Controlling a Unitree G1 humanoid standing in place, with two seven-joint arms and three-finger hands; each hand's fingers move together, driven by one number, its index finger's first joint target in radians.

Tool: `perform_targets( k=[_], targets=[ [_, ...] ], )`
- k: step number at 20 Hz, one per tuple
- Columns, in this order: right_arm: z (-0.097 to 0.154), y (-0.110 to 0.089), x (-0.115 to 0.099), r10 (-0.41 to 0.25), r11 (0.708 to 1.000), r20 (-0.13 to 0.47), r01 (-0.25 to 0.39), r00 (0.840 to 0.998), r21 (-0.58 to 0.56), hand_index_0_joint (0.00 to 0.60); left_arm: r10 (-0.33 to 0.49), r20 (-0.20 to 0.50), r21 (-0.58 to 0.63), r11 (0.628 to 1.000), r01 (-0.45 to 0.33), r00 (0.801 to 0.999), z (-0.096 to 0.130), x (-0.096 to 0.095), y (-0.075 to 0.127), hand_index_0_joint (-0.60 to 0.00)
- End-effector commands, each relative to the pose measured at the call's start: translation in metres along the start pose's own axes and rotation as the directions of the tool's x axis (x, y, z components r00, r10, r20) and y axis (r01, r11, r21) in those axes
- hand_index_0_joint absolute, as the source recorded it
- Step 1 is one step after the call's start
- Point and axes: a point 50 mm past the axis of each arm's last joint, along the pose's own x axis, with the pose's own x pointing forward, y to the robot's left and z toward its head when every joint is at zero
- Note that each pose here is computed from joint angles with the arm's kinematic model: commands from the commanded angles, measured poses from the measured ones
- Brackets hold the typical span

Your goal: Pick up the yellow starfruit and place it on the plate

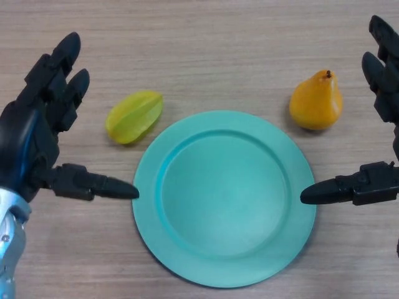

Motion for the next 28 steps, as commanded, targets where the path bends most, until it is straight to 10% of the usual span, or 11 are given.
perform_targets(
  k=[1,13,28],
  targets=[
    [0.032,-0.009,-0.005,-0.023,0.997,0.21,0.039,0.978,-0.072,0.0,0.111,0.287,0.12,0.981,-0.15,0.951,0.04,0.009,0.023,0.0],
    [0.034,-0.01,-0.009,-0.025,0.996,0.195,0.042,0.98,-0.083,0.0,0.201,0.186,0.208,0.949,-0.239,0.962,-0.021,0.086,0.011,0.0],
    [0.036,-0.017,-0.015,-0.054,0.994,0.198,0.071,0.979,-0.077,0.0,0.163,0.124,0.231,0.955,-0.188,0.979,-0.052,0.099,-0.019,0.0]
  ],
)
